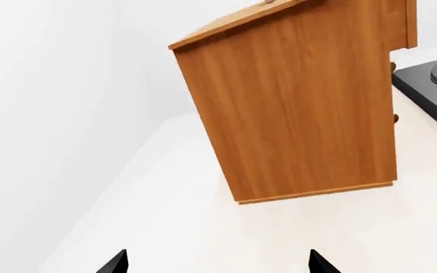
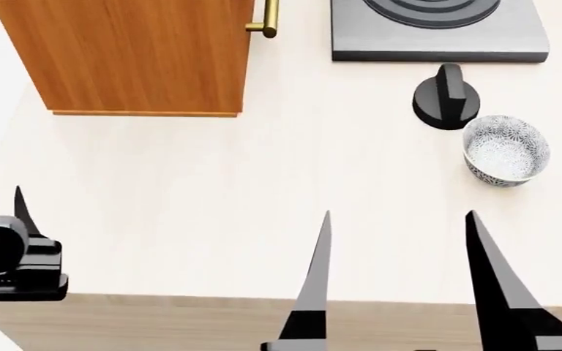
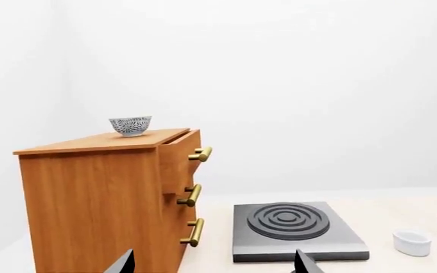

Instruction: Pick the akita bowl on the wooden cabinet and place it on the plate.

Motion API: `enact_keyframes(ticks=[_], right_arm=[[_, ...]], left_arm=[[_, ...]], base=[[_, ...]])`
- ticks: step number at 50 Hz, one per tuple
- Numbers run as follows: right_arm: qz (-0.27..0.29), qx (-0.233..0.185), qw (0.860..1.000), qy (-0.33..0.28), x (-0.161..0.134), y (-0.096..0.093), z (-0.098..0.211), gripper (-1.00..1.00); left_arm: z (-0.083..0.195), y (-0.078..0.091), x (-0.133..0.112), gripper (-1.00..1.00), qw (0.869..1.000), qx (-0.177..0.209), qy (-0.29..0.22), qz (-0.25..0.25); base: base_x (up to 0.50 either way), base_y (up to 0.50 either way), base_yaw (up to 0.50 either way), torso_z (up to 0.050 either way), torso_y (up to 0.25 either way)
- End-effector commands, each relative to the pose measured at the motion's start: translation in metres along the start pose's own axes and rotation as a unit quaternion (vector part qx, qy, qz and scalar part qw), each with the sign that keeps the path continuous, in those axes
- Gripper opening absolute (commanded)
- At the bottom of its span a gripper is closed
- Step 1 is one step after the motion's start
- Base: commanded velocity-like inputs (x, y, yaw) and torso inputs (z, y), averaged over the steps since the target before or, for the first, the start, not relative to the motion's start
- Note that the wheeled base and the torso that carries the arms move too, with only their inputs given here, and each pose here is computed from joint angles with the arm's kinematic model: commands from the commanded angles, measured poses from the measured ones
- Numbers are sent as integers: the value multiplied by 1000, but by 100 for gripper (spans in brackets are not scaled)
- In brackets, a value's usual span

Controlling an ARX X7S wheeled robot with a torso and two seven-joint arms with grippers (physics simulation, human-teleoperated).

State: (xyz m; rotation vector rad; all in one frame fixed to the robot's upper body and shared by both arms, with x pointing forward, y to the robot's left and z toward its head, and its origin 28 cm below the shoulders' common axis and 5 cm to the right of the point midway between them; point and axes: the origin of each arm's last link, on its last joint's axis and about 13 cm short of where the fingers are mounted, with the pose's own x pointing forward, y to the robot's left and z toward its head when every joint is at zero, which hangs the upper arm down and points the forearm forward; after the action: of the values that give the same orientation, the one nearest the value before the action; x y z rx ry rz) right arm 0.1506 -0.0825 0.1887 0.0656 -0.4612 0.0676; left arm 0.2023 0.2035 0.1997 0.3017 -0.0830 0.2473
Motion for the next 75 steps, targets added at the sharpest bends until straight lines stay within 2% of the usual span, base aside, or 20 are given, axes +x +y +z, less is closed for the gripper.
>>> enact_keyframes(ticks=[1, 6, 11, 15, 17, 20, 26, 36, 43, 47, 49, 53, 63, 67, 70, 71, 72, 75], right_arm=[[2, 0, 1000, 0, -1, 1, 1, 100], [4, -1, 1000, 0, -1, 1, 1, 100], [5, -1, 1000, 2, -1, 1, 0, 100], [6, -2, 1000, 2, 0, 2, 0, 100], [7, -2, 1000, 3, 0, 2, 0, 100], [8, -2, 1000, 3, 0, 2, -1, 100], [10, -1, 1000, 6, 0, 2, -2, 100], [12, -1, 1000, 6, 0, 3, -2, 100], [13, 0, 1000, 7, -1, 3, -2, 100], [14, 0, 1000, 8, -1, 3, -2, 100], [14, 0, 1000, 8, -1, 3, -2, 100], [13, 0, 1000, 8, -1, 3, -2, 100], [16, 0, 1000, 11, 0, 3, -4, 100], [16, 0, 1000, 12, -1, 3, -4, 100], [15, 1, 1000, 12, -1, 3, -4, 100], [15, 1, 1000, 12, -1, 3, -4, 100], [15, 1, 1000, 11, -1, 2, -4, 100], [15, 1, 1000, 12, -1, 3, -5, 100]], left_arm=[[22, 1, 12, 100, 998, 55, -17, -11], [45, 1, 19, 100, 997, 68, -30, -12], [60, 3, 24, 100, 998, 63, -25, -17], [79, 5, 28, 100, 997, 61, -42, -14], [85, 5, 32, 100, 996, 75, -45, -8], [96, 5, 36, 100, 996, 75, -50, -25], [123, 4, 42, 100, 992, 95, -73, -28], [150, 3, 60, 100, 992, 95, -71, -39], [169, -1, 80, 100, 991, 93, -63, -67], [177, -3, 93, 100, 990, 106, -57, -72], [183, 0, 103, 100, 992, 83, -40, -84], [194, 5, 114, 100, 993, 93, -33, -69], [214, 12, 127, 100, 994, 85, -17, -71], [223, 15, 133, 100, 995, 54, -8, -82], [225, 16, 134, 100, 995, 46, -3, -83], [225, 16, 134, 100, 996, 44, -1, -78], [226, 21, 135, 100, 998, 33, 4, -47], [226, 27, 135, 100, 999, 17, 10, -33]], base=[[0, 0, 0, 0, 0], [0, 0, 0, 0, 0], [0, 0, 0, 0, 0], [0, 0, 0, 0, 0], [0, 0, 0, 0, 0], [0, 0, 0, 0, 0], [0, 0, 0, 0, 0], [0, 0, 0, 0, 0], [0, 0, 0, 0, 0], [0, 0, 0, 0, 0], [0, 0, 0, 0, 0], [0, 0, 0, 0, 0], [0, 0, 0, 0, 0], [0, 0, 0, 0, 0], [0, 0, 0, 0, 0], [0, 0, 0, 0, 0], [0, 0, 0, 0, 0], [0, 0, 0, 0, 0]])
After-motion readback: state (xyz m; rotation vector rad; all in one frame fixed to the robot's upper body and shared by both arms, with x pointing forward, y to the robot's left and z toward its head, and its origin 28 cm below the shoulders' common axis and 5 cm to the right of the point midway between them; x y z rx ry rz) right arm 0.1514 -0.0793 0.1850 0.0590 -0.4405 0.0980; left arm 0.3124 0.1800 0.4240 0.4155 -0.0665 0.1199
